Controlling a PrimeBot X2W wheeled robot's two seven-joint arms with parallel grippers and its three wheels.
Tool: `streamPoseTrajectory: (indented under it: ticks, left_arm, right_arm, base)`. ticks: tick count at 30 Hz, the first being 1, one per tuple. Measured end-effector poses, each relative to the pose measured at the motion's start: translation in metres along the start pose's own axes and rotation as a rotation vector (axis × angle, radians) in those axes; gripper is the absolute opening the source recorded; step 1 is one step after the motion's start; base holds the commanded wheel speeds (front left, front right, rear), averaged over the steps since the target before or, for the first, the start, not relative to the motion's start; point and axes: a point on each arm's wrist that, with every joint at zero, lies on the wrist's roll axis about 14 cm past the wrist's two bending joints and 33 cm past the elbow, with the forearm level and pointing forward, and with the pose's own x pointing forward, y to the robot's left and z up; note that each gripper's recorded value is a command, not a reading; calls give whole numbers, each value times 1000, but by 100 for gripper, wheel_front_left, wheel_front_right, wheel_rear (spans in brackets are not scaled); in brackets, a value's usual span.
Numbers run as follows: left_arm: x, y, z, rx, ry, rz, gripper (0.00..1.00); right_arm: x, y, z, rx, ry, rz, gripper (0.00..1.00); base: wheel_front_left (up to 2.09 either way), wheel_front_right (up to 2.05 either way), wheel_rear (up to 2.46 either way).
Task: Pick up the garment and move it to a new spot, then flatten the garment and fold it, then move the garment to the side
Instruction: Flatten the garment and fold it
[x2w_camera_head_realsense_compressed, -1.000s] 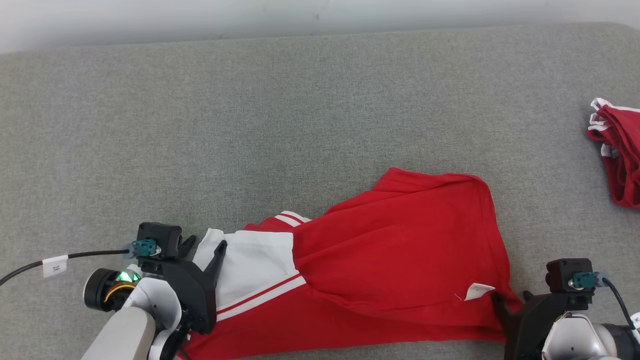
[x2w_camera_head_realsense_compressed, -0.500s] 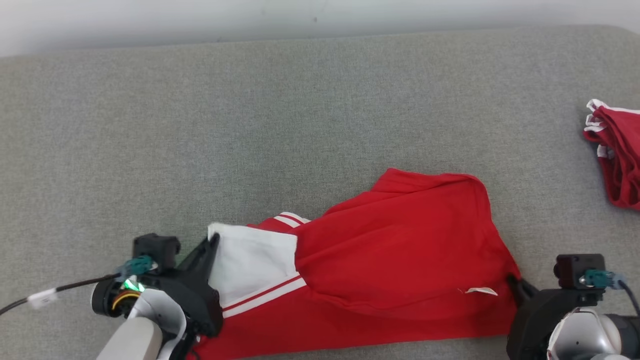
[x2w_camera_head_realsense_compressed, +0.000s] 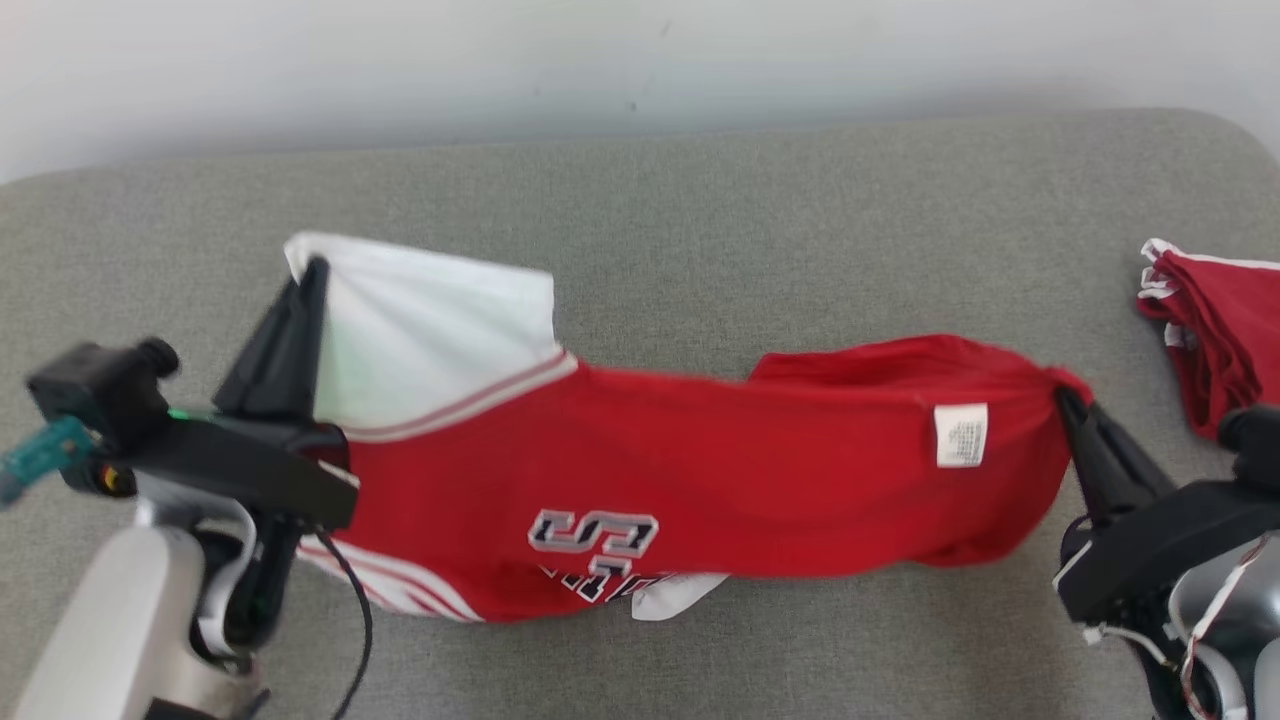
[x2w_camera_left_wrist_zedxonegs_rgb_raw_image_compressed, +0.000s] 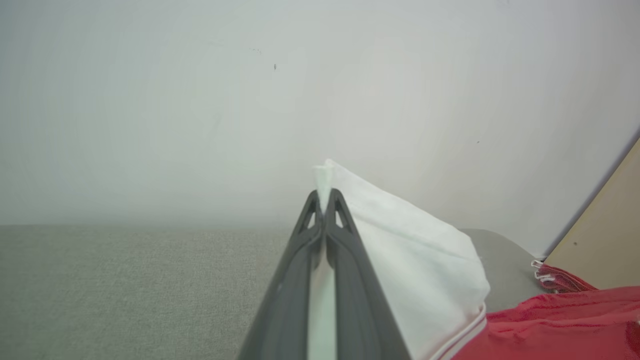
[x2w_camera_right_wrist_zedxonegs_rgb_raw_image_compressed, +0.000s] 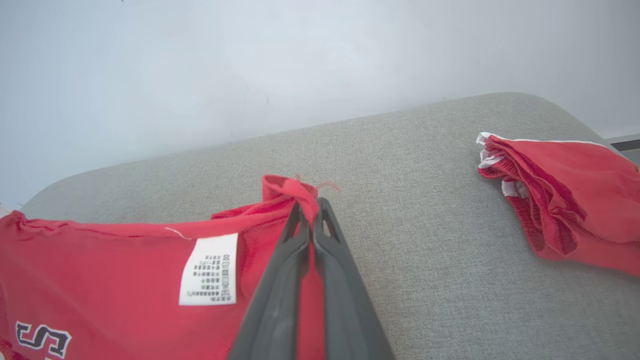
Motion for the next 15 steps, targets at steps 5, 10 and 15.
streamPoseTrajectory:
  ticks: [5, 10, 15]
  left_arm:
    - [12, -21, 65, 18, -147, -74, 0]
    - [19, -37, 107, 48, -235, -124, 0]
    - [34, -58, 153, 67, -327, -187, 0]
  right_arm:
    - [-4, 5, 37, -11, -94, 24, 0]
    - [-6, 13, 66, 18, -166, 63, 0]
    - [-4, 14, 102, 116, -243, 105, 0]
  base:
    - [0, 0, 0]
    - [0, 0, 0]
    - [0, 0, 0]
